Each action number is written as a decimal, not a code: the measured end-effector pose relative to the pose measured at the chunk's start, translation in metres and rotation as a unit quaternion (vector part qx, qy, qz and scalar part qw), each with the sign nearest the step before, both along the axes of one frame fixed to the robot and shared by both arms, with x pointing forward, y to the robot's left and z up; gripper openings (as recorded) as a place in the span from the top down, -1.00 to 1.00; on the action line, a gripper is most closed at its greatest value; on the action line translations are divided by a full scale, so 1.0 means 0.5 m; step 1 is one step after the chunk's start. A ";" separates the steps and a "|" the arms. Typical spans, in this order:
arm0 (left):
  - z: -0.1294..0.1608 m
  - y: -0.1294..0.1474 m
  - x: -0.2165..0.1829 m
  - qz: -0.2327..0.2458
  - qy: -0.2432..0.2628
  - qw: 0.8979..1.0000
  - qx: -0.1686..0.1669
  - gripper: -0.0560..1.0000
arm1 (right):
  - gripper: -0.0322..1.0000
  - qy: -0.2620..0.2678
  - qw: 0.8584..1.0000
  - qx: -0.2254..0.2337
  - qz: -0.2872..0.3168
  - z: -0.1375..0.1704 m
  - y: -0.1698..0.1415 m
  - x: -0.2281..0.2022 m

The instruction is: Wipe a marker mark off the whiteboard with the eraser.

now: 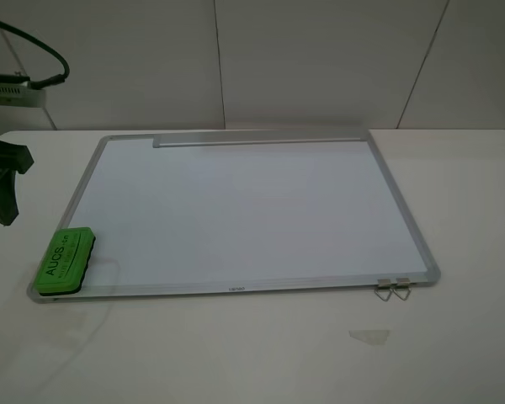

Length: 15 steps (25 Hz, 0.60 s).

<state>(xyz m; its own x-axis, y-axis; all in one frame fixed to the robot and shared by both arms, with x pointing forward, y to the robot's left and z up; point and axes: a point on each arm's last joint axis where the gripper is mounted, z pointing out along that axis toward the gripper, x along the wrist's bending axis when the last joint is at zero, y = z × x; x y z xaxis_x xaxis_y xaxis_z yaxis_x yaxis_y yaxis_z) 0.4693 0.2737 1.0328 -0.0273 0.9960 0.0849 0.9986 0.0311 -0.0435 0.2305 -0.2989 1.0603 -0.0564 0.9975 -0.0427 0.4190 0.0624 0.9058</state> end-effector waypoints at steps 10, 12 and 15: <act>0.025 0.030 -0.199 -0.033 -0.093 0.995 -0.014 -0.33 | -0.64 0.000 1.000 0.000 0.000 0.000 0.000 0.000; 0.023 0.035 -0.235 -0.050 -0.129 0.990 -0.018 -0.33 | -0.64 0.000 1.000 0.000 0.000 0.000 0.000 0.000; 0.013 0.041 -0.279 -0.070 -0.171 0.983 -0.020 -0.33 | -0.64 0.000 1.000 0.000 0.000 0.000 0.000 0.000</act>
<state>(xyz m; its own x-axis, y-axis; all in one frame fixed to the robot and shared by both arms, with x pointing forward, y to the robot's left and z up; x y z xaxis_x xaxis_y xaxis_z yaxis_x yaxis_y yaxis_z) 0.3298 0.2941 1.0395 0.0908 0.9944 0.0549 0.9493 -0.1031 0.2970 0.2305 -0.2989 1.0603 -0.0564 0.9975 -0.0427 0.4190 0.0624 0.9058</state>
